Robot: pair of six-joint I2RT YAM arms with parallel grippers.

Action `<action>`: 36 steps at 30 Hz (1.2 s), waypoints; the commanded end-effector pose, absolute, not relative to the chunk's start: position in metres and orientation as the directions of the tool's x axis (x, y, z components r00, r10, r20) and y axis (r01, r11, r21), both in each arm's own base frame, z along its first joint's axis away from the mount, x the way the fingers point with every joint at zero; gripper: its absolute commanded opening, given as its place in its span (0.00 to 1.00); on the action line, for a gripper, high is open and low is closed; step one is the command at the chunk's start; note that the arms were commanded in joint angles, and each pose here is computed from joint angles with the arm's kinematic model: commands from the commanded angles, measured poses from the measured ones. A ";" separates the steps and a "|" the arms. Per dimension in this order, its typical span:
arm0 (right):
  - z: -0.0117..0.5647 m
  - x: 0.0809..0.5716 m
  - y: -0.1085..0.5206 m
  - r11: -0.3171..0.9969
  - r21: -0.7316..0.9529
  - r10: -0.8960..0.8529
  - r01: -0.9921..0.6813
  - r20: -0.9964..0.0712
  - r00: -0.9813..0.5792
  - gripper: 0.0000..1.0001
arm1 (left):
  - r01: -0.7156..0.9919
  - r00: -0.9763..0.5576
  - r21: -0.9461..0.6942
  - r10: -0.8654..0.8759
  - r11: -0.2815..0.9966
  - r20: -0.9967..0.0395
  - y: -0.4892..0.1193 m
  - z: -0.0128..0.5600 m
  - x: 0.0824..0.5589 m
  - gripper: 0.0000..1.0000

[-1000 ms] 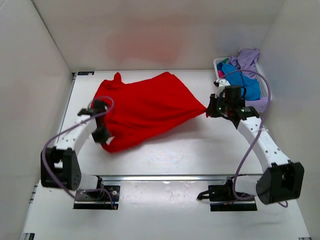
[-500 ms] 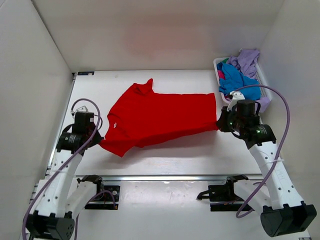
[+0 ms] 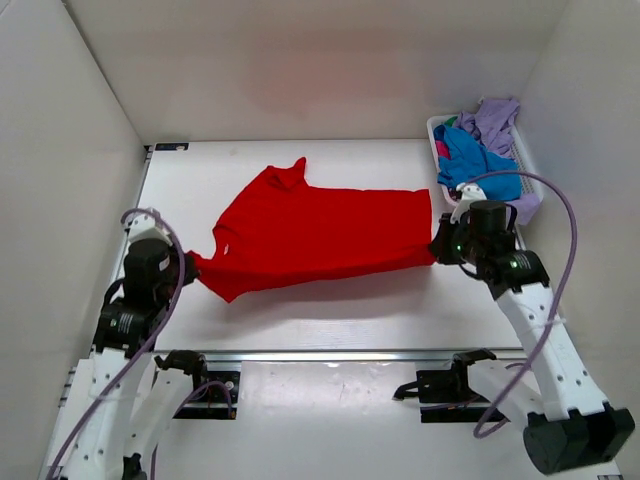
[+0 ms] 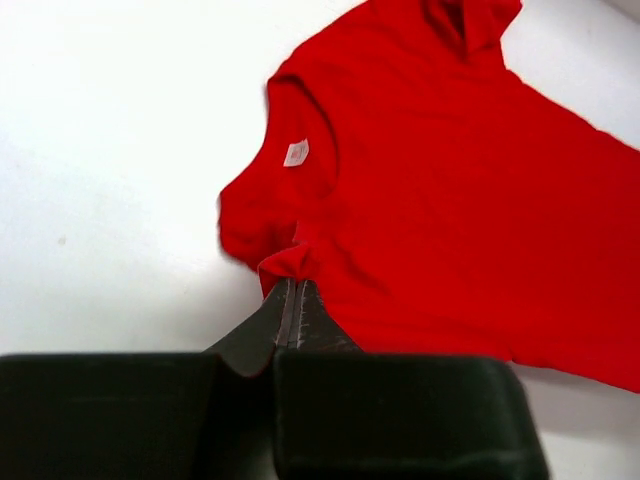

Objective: Fold and stack the t-shirts
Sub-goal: Flatten out the tshirt

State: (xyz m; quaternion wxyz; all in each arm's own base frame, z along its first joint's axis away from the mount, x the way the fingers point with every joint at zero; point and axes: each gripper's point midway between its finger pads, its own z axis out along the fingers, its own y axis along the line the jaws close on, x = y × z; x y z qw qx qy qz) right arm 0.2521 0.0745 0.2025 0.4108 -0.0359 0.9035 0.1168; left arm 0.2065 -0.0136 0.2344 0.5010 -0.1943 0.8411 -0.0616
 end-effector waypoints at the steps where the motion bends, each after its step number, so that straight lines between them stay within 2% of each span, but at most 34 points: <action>1: 0.209 0.308 0.078 0.959 0.209 0.046 -0.192 -0.782 -0.622 0.00 | -0.230 -0.431 -0.266 -0.343 0.936 -0.835 -0.021 0.233 0.258 0.00; 4: 0.213 0.370 0.077 0.971 0.164 0.023 -0.175 -0.790 -0.612 0.00 | -0.194 -0.475 -0.314 -0.369 0.929 -0.799 -0.021 0.228 0.318 0.00; 5: 0.216 0.382 0.076 0.974 0.150 0.015 -0.170 -0.790 -0.613 0.00 | -0.180 -0.466 -0.321 -0.368 0.930 -0.805 -0.021 0.236 0.344 0.00; 7: 0.243 0.438 0.072 0.980 0.093 -0.024 -0.175 -0.820 -0.571 0.00 | -0.185 -0.439 -0.296 -0.348 0.937 -0.828 -0.015 0.261 0.383 0.00; 9: 0.295 0.466 0.078 0.984 0.026 -0.061 -0.175 -0.879 -0.474 0.01 | -0.167 -0.430 -0.239 -0.289 0.957 -0.856 -0.014 0.293 0.416 0.00; 11: 0.381 0.469 0.093 0.977 -0.120 -0.164 -0.179 -0.951 -0.261 0.00 | -0.153 -0.272 -0.216 -0.251 0.964 -0.929 -0.010 0.376 0.433 0.00; 14: 0.460 0.441 0.097 0.979 -0.119 -0.137 -0.168 -0.985 -0.101 0.00 | -0.095 -0.118 -0.201 -0.212 0.975 -0.970 -0.013 0.466 0.418 0.00; 18: 0.492 0.412 0.096 0.976 -0.120 -0.127 -0.180 -0.992 -0.027 0.00 | -0.090 -0.046 -0.163 -0.168 0.982 -0.985 -0.008 0.518 0.395 0.00; 30: 0.485 0.323 0.092 0.977 -0.101 -0.110 -0.187 -0.993 -0.037 0.00 | -0.067 -0.008 -0.192 -0.193 0.979 -0.981 -0.006 0.504 0.294 0.00; 36: 0.514 0.301 0.078 0.976 -0.082 -0.076 -0.203 -0.996 0.036 0.00 | -0.051 0.076 -0.211 -0.207 0.976 -0.975 -0.009 0.532 0.269 0.00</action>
